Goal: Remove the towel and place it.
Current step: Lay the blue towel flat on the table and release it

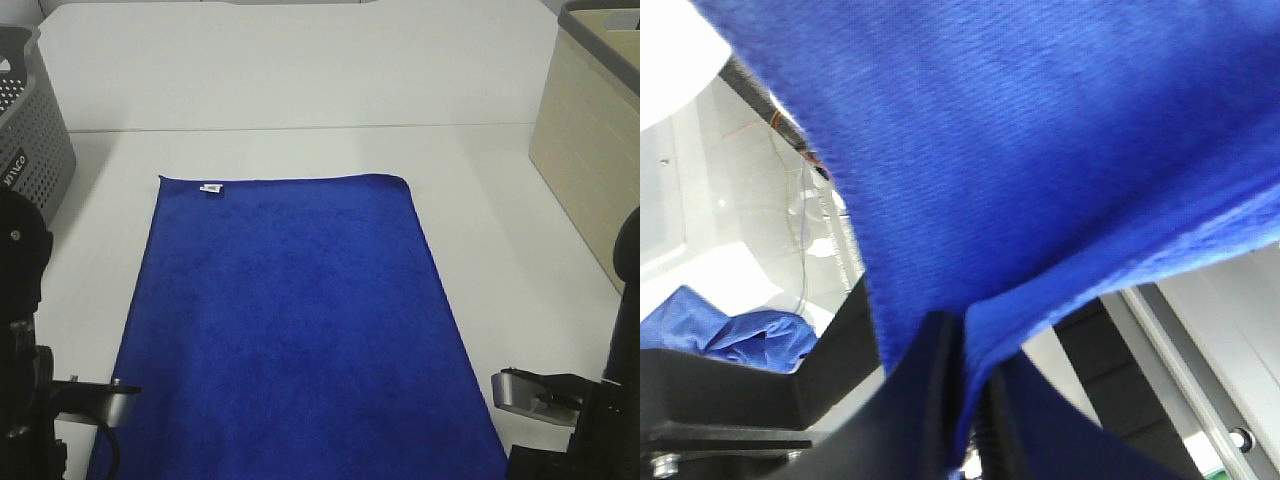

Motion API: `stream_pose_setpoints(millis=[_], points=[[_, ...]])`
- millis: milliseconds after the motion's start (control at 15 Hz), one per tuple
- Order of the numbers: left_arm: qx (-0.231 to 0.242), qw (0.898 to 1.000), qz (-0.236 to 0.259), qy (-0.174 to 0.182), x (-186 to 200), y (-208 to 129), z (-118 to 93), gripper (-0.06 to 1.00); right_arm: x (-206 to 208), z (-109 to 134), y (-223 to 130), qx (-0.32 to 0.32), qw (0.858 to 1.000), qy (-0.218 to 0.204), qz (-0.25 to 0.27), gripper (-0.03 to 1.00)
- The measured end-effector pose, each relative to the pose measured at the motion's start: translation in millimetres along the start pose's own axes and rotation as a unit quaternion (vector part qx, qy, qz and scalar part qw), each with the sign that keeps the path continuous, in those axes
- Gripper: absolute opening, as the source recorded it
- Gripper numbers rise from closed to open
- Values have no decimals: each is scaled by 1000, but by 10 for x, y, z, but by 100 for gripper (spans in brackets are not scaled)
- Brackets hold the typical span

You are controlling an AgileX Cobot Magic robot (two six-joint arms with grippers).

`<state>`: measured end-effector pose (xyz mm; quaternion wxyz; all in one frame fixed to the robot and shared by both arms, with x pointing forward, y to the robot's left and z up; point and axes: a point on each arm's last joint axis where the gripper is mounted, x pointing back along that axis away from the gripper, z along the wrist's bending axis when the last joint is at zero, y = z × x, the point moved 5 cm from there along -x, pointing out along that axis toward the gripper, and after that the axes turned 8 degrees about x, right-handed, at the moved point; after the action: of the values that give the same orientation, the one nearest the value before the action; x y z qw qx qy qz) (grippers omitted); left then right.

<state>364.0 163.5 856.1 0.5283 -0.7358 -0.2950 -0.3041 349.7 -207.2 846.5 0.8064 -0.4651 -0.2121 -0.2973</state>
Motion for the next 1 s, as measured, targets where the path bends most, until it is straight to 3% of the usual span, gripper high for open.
stream_pose_setpoints(millis=[267, 467, 667, 1000], points=[[-1, 1000, -1, 4, -2, 2, 12, 26, -2, -37, -8, 5, 1000, -13, 3, 21], [-1, 1000, -2, 4, -2, 6, 12, 38, -1, -21, 2, 0, 1000, -5, -2, 41], [-1, 1000, -2, 4, -2, 6, 12, 39, -1, 3, 14, -5, 1000, 4, -6, 61], [6, 1000, -3, 0, -2, 8, 2, 40, 68, 46, 1, -6, 1000, 9, 10, 65]])
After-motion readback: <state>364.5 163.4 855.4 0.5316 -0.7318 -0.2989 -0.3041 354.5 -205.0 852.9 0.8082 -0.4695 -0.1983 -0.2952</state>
